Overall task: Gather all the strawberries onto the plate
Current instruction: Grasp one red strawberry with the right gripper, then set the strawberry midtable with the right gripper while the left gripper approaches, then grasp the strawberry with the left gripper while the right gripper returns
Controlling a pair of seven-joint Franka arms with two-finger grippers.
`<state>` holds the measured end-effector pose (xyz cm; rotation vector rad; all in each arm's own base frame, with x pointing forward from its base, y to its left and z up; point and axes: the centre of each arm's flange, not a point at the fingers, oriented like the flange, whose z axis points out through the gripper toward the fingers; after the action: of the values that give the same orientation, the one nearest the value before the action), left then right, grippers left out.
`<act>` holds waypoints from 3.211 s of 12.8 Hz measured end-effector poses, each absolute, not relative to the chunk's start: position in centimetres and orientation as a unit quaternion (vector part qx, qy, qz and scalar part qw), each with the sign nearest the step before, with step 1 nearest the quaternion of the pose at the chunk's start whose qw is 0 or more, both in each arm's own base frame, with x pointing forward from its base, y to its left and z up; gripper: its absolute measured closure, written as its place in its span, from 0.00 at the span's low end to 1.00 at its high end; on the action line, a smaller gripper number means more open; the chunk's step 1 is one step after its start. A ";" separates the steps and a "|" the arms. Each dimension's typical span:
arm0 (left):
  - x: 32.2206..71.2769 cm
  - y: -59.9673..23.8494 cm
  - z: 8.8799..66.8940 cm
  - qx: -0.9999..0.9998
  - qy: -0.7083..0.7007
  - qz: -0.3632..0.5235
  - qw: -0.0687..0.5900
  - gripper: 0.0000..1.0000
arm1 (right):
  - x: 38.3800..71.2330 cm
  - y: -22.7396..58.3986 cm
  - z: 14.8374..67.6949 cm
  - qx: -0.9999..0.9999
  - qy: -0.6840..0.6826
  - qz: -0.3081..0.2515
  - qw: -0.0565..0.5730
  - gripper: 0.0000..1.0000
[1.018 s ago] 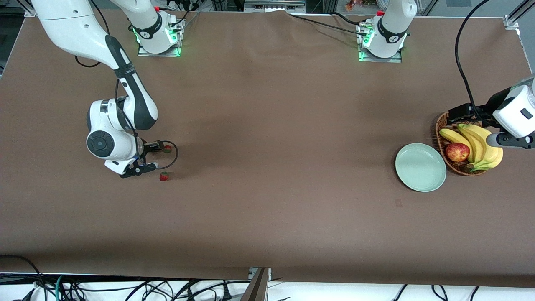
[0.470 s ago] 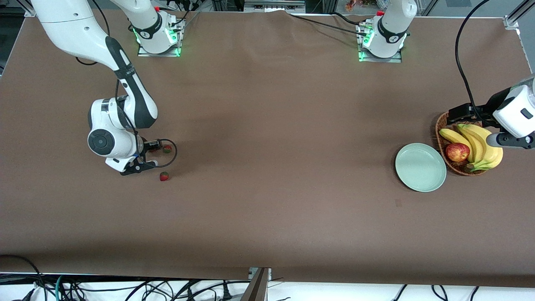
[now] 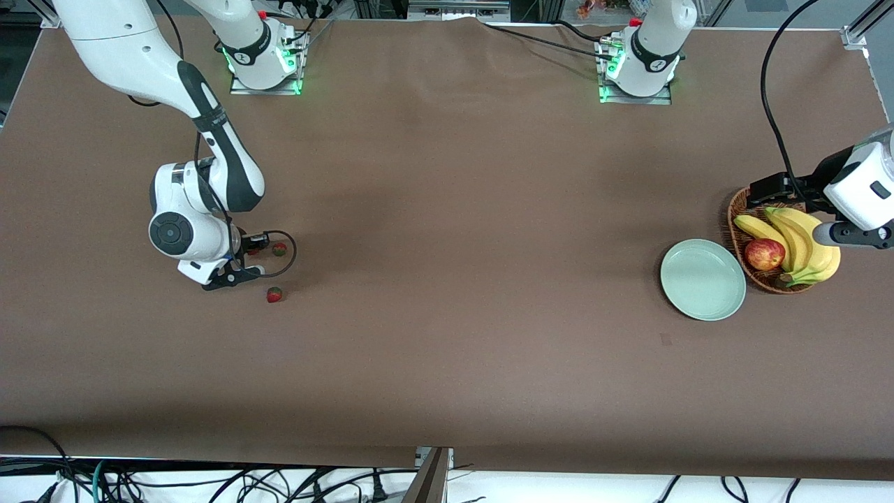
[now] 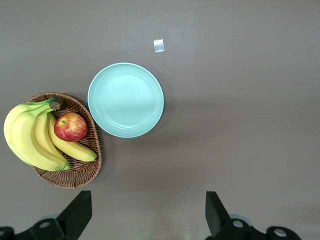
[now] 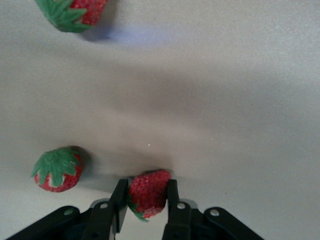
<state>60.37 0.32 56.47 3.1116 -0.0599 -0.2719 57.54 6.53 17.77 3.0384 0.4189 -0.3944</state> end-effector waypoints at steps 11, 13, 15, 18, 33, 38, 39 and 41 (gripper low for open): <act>60.6 0.3 56.6 0.996 -0.019 -0.085 0.009 0.00 | 61.4 21.4 37.3 0.986 0.096 -0.139 0.014 0.65; 60.7 0.3 56.5 0.996 -0.019 -0.085 0.009 0.00 | 60.5 26.0 38.8 0.987 0.068 -0.142 -0.035 0.65; 60.7 0.3 56.5 0.996 -0.019 -0.085 0.009 0.00 | 59.4 30.1 40.0 0.986 0.050 -0.142 -0.066 0.65; 60.8 0.3 56.4 0.996 -0.019 -0.085 0.009 0.00 | 58.0 37.3 40.6 0.990 0.039 -0.116 -0.075 0.65; 61.1 0.4 56.0 0.996 -0.019 -0.088 0.009 0.00 | 44.5 65.9 21.9 0.958 -0.165 0.037 -0.233 0.59; 63.1 0.0 49.4 0.990 -0.020 -0.141 0.014 0.00 | 45.5 65.9 23.4 0.958 -0.167 0.043 -0.228 0.44; 63.8 -0.4 46.9 0.987 -0.023 -0.156 0.016 0.00 | 46.0 65.5 24.0 0.961 -0.168 0.040 -0.217 0.42; 65.8 -2.5 41.4 0.986 -0.030 -0.160 0.045 0.00 | 47.7 63.8 26.0 0.971 -0.156 0.029 -0.180 0.40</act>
<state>65.81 -2.47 41.38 3.0103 -0.0903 -0.4895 47.67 63.84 26.03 3.4574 -0.5542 0.1045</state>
